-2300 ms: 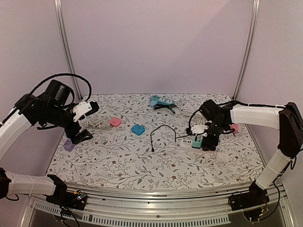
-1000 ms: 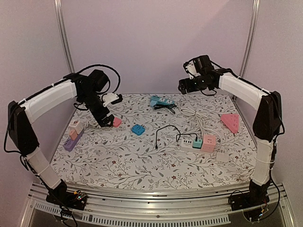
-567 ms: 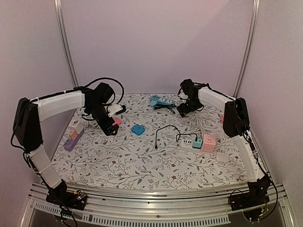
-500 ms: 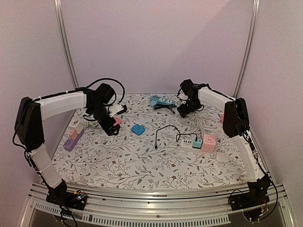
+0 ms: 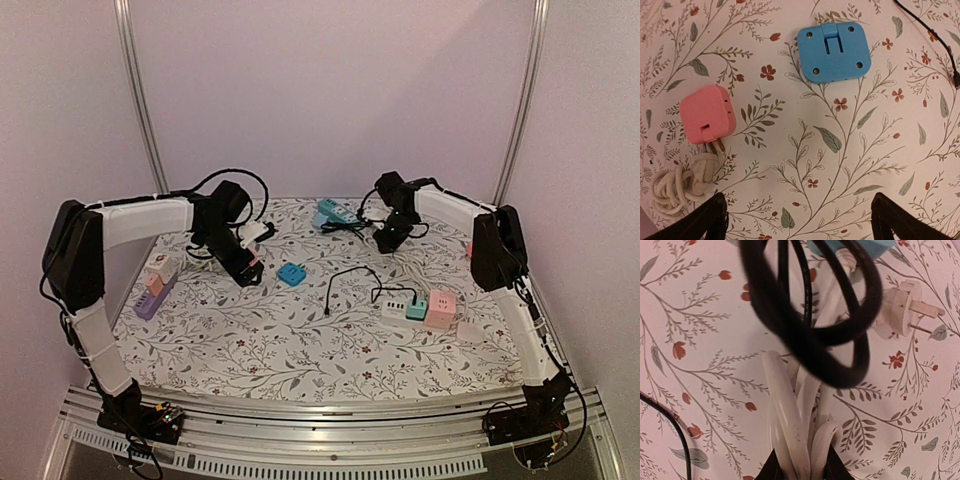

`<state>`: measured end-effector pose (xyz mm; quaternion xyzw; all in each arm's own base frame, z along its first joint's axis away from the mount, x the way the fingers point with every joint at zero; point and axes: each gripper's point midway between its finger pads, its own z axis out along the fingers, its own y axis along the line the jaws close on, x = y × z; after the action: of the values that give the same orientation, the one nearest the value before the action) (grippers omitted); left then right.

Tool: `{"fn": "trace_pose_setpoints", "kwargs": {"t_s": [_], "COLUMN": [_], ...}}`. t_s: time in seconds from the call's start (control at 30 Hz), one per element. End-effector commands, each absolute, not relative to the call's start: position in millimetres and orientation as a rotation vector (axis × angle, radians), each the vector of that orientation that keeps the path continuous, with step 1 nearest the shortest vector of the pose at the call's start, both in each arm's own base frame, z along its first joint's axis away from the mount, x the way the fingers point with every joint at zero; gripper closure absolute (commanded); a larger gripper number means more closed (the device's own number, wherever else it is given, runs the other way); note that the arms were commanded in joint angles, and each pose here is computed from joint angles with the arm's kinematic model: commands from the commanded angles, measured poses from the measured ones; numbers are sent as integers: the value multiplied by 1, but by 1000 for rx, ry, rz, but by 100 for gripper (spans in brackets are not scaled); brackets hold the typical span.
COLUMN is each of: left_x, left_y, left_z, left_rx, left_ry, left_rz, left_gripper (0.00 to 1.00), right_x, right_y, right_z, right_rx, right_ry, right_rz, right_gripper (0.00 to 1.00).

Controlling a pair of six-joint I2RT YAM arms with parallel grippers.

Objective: Insert the plug
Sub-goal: Move the socket to the center of the board.

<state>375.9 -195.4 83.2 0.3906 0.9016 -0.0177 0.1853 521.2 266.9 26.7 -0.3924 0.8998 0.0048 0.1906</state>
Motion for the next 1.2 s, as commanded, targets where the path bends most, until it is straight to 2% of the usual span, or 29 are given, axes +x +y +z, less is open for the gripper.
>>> {"fn": "trace_pose_setpoints", "kwargs": {"t_s": [0.0,0.17,0.37,0.67,0.87,0.93,1.03,1.13,1.17], "left_x": [389,387,384,371,357,348,335,329,328], "left_y": [-190,-167,-136,-119,-121,-127,-134,-137,-137], "left_z": [111,125,135,126,118,116,113,108,106], "left_rx": [1037,991,923,939,1002,1045,1094,1118,1124], "left_ry": [2458,2439,2447,2474,2483,2479,2473,2475,2479], "left_rz": [-39,15,51,68,32,-30,-111,-143,-142], "left_gripper": [1,0,0,0,1,1,0,0,1], "right_x": [427,391,341,261,238,235,237,244,247], "right_y": [349,383,405,404,392,388,390,404,412], "right_z": [-2,-12,6,32,39,46,61,85,94], "right_rx": [-1709,-2035,-2190,-2396,-2418,-2403,-2329,-2200,-2142], "right_ry": [2349,2105,1950,1671,1666,1667,1682,1699,1711], "right_rz": [133,10,108,173,199,202,195,245,279], "right_gripper": [85,91,91,88,85,80,63,37,32]}}
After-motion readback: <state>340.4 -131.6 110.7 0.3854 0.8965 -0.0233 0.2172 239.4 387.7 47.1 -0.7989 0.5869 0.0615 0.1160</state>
